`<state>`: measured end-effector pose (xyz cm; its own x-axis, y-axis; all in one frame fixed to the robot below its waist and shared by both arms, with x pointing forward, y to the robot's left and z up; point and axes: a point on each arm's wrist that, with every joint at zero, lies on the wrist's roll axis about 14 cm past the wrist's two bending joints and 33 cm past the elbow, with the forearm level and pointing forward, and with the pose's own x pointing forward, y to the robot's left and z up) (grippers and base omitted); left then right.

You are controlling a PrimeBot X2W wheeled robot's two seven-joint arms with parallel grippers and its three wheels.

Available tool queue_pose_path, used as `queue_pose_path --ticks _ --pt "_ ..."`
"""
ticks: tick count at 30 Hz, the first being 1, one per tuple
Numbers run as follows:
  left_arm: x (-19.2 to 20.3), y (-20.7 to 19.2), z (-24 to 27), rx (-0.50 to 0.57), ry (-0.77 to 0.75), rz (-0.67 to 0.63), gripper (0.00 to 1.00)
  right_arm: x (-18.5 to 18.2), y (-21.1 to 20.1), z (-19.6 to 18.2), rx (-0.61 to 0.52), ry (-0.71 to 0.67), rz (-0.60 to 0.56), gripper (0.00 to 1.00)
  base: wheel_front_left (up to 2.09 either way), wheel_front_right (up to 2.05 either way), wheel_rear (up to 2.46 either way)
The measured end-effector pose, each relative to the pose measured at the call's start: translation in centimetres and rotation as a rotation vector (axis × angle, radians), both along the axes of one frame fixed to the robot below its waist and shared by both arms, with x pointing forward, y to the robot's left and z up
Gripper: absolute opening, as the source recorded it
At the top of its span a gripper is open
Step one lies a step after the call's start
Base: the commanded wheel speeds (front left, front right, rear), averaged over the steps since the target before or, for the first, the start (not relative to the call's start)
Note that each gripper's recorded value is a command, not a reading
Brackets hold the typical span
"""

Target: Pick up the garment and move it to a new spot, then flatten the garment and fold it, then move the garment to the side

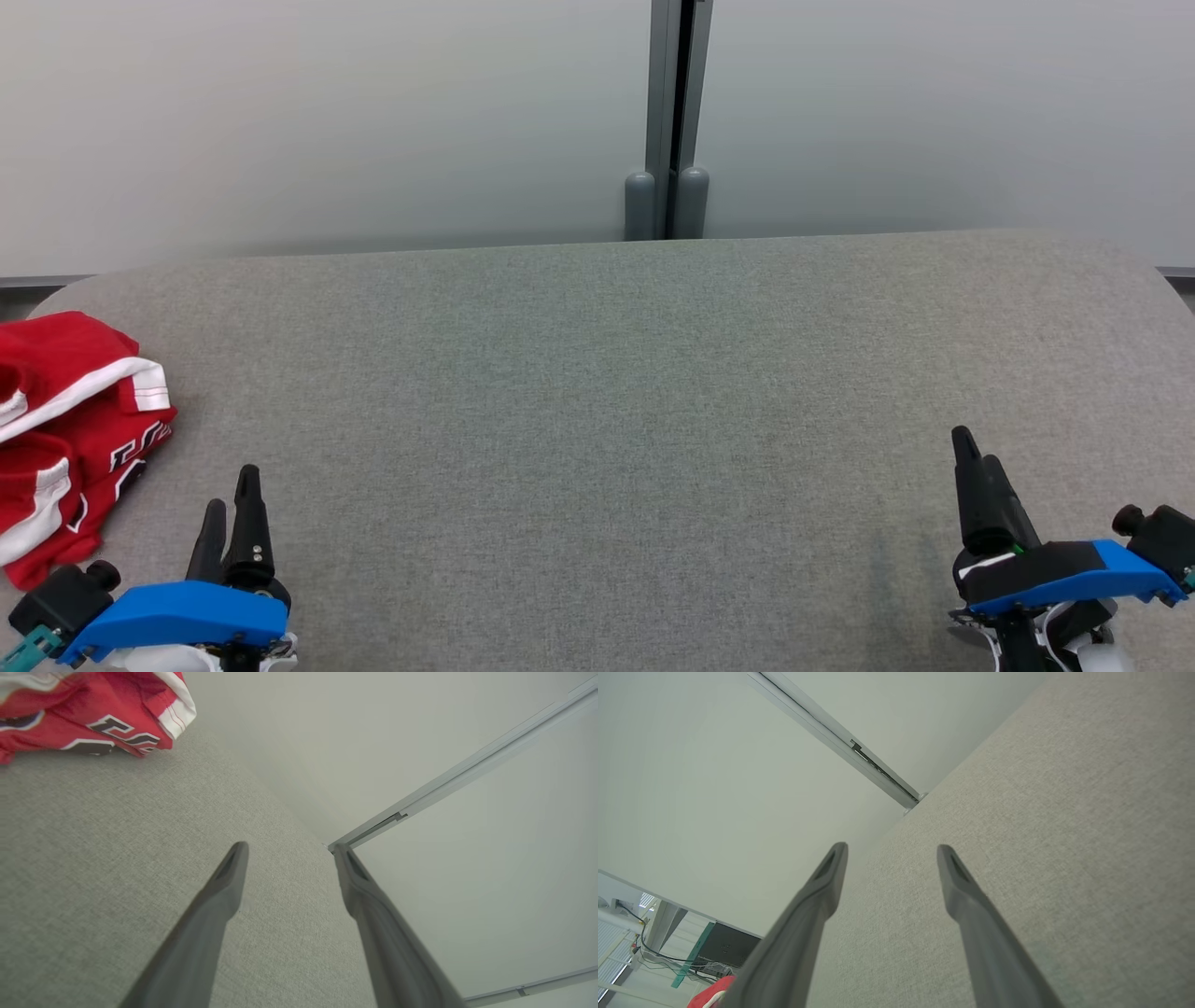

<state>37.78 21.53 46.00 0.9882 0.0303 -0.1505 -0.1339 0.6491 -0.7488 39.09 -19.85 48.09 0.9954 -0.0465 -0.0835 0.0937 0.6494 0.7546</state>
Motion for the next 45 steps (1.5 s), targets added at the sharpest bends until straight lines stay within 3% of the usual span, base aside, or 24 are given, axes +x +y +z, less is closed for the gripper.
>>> queue_pose_path --ticks 24,45 --pt "-0.2 -0.1 -1.4 0.383 0.032 -0.087 1.00 -0.2 0.0 0.0 -0.371 -0.006 0.037 1.00 0.00 0.00 0.00" --pt "-0.5 -1.4 -1.5 0.610 0.005 -0.185 1.00 0.0 1.5 0.4 -0.595 -0.043 0.102 1.00 0.00 0.00 0.00"
